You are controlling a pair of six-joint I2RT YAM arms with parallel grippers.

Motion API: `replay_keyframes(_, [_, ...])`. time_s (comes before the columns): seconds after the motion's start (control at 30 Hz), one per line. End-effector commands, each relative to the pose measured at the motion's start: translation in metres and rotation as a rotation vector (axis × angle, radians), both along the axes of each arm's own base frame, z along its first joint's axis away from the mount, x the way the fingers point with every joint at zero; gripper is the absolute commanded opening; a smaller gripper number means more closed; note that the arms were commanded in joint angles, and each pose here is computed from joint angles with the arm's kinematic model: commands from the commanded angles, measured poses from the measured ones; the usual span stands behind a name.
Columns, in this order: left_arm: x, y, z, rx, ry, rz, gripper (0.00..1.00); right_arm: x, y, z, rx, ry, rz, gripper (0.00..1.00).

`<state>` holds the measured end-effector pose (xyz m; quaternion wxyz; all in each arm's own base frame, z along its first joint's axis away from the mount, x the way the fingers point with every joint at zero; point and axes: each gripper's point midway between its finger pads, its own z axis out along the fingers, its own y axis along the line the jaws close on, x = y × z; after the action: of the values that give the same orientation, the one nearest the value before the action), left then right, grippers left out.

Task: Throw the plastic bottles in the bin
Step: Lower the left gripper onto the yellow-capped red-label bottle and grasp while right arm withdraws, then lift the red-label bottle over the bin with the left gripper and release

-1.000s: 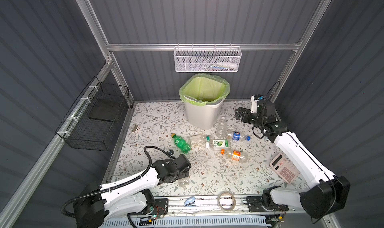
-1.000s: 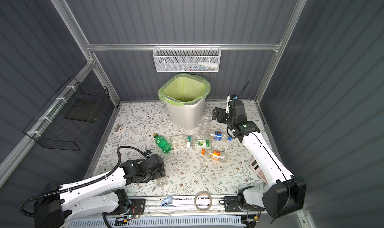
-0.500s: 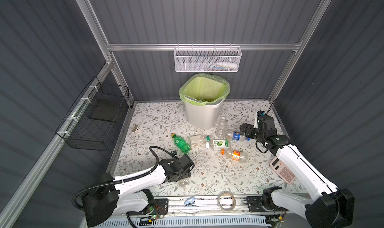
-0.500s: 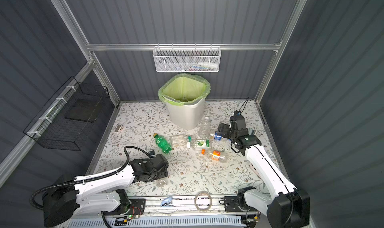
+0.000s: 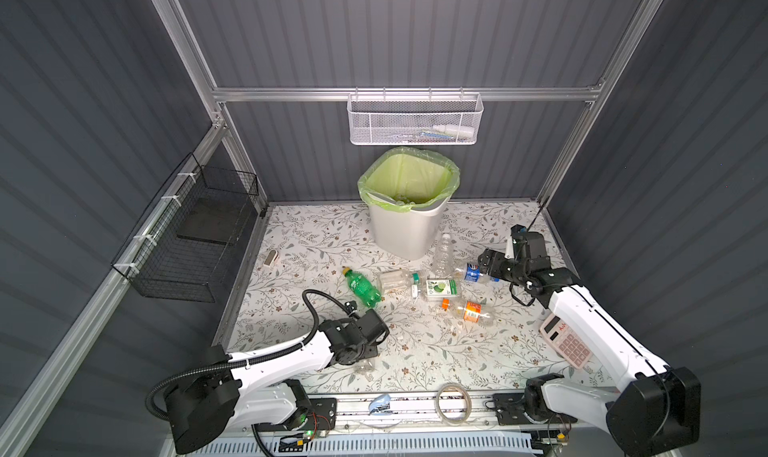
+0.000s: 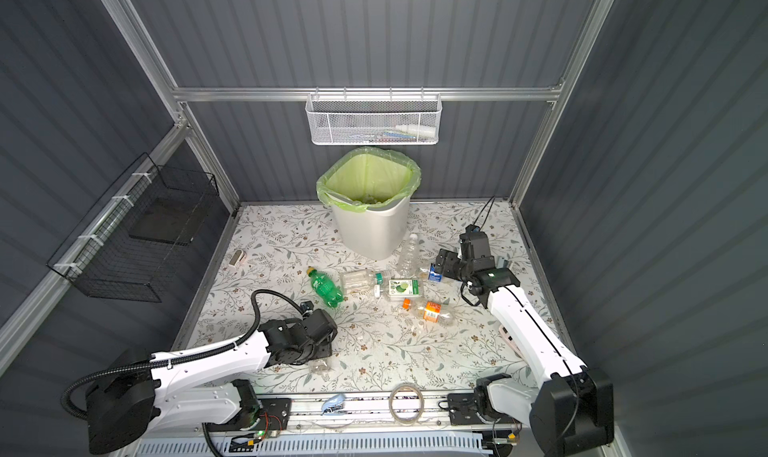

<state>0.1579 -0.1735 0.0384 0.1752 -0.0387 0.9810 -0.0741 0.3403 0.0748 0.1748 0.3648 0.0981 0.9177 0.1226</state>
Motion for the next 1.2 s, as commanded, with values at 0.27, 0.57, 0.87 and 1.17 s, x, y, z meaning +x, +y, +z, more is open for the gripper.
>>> replay_keyframes(0.27, [0.015,0.004,0.048,-0.051,-0.211,-0.109,0.57,-0.010,0.011,-0.017,0.030,0.044,0.070,0.88])
replay_keyframes(0.57, [0.033,0.015,0.117,-0.130,-0.506,-0.133,0.58,-0.021,0.014,-0.018,0.074,0.044,0.076,0.87])
replay_keyframes(0.87, [0.047,0.021,0.196,-0.184,-0.799,-0.167,0.58,-0.030,0.015,-0.010,0.101,0.021,0.076,0.87])
replay_keyframes(1.17, [0.060,0.002,0.303,-0.200,-1.178,-0.263,0.59,-0.034,0.015,0.000,0.115,-0.021,0.080,0.86])
